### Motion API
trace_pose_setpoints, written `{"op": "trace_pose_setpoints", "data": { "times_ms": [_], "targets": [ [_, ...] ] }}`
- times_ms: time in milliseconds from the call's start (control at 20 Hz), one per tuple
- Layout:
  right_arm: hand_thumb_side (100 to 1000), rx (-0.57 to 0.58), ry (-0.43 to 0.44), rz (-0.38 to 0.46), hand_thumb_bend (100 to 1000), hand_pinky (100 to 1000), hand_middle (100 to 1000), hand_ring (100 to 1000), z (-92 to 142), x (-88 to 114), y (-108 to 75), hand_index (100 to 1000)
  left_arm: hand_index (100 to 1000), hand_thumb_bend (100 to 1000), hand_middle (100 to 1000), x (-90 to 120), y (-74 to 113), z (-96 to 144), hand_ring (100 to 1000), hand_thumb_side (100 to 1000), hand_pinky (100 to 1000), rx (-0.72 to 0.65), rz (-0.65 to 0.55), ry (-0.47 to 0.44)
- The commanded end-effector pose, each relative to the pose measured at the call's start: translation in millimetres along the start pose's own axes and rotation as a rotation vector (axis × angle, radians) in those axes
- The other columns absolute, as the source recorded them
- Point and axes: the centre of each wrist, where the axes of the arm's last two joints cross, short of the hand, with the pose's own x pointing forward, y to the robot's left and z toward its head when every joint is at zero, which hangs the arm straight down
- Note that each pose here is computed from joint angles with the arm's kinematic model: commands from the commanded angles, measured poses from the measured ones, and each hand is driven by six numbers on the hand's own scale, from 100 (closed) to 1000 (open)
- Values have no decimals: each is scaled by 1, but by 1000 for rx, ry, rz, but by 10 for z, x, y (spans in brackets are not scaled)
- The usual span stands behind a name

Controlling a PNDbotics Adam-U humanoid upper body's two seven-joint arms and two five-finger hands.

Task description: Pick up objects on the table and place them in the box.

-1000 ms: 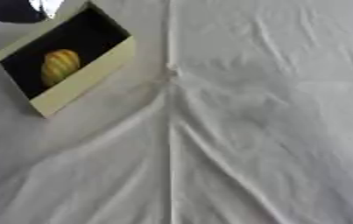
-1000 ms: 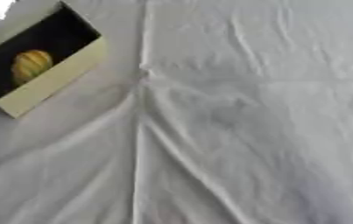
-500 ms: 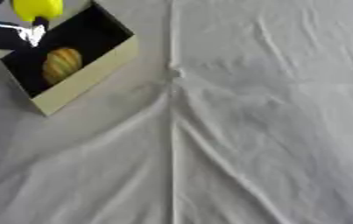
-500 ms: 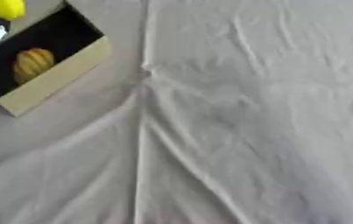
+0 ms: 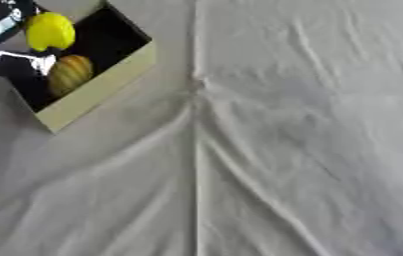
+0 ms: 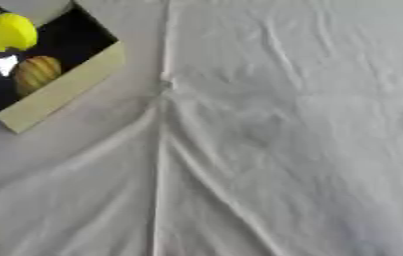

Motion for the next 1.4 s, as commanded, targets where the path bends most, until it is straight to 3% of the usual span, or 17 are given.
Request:
{"op": "trace_pose_setpoints", "data": {
  "times_ms": [50,200,300,350,550,750,950,1050,1100,1300,1400],
  "targets": [
    [640,12,-22,7,100,950,632,829,-41,58,-17,797,915,100,793,-41,132,2,839,281,816,0,-60,13],
    [640,13,-19,5,100,950,631,829,-34,55,-16,797,978,233,862,-57,146,-3,908,656,868,0,-86,34],
    [640,12,-16,6,100,951,630,829,-26,52,-18,797,982,356,868,-55,185,2,923,831,874,34,-89,45],
    [640,12,-15,6,100,951,630,829,-24,51,-19,797,984,386,871,-47,212,7,928,851,874,55,-91,46],
    [640,13,-12,6,100,951,630,829,-23,51,-18,797,980,421,869,13,330,39,935,862,875,114,-104,15],
    [641,14,-9,7,100,951,629,829,-19,50,-21,797,970,445,866,76,452,80,940,812,873,156,-115,-14],
    [641,13,-6,7,100,951,629,830,-11,47,-22,797,957,353,851,148,548,122,927,740,865,197,-83,-49],
    [640,10,-8,9,100,951,629,830,-9,47,-27,797,939,220,840,226,667,187,911,633,857,257,-55,-75],
    [640,8,-10,10,100,950,630,829,-10,48,-31,798,922,100,825,297,742,239,891,559,855,302,-29,-103],
    [639,-6,-31,14,100,948,632,828,-30,59,-53,798,883,100,789,648,1060,628,844,464,843,520,146,-268],
    [638,-16,-46,16,100,947,632,827,-44,67,-68,798,865,100,774,810,1151,881,824,534,833,642,259,-355]
  ]
}}
